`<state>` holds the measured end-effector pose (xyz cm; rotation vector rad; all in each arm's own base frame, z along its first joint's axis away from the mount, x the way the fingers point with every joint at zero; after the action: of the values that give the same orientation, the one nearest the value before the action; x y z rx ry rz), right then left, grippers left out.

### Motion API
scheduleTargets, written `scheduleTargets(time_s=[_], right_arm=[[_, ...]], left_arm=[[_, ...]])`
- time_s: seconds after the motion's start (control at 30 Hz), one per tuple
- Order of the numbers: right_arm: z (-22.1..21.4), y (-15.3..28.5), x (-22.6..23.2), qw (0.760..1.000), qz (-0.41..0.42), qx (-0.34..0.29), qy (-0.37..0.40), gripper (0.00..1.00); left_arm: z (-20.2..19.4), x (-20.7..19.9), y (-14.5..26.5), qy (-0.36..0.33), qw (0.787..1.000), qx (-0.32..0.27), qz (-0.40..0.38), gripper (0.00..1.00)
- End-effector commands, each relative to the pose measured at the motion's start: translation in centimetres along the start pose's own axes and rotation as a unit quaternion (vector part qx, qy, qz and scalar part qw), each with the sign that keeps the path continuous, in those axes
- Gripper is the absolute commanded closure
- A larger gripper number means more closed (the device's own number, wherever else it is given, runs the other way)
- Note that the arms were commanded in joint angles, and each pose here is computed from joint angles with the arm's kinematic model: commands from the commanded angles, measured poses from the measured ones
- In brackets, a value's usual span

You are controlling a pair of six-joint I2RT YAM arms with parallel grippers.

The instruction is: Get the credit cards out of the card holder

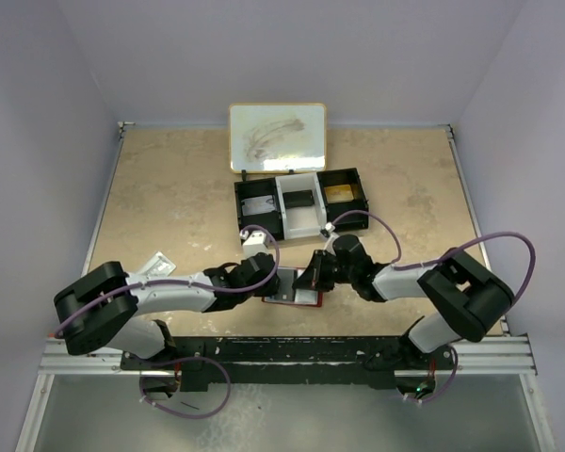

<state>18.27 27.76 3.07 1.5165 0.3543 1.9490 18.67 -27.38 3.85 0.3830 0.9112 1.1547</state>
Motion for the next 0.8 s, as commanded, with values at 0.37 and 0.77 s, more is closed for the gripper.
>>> scheduleTargets(time_s=[0.37,0.77], right_arm=[[0.0,1.9,-0.7,1.000,0.002,0.000,0.001,1.00],[0.0,2.1,-2.0,1.000,-0.019,-0.011,-0.005,1.00]], left_arm=[[-2.4,5.0,-0.3,-0.028,0.995,0.029,0.093,0.82],[0.6,0.8,1.4,-0.004,1.000,-0.003,0.020,0.76]])
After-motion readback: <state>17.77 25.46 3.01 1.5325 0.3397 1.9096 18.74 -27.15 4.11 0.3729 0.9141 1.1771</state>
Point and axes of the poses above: each gripper's point midway between its finger pads, its own y axis back along the fingers, its own x axis along the line the jaws close on, z = x × y, the point moved 1 cm from there along y, back along the fingers
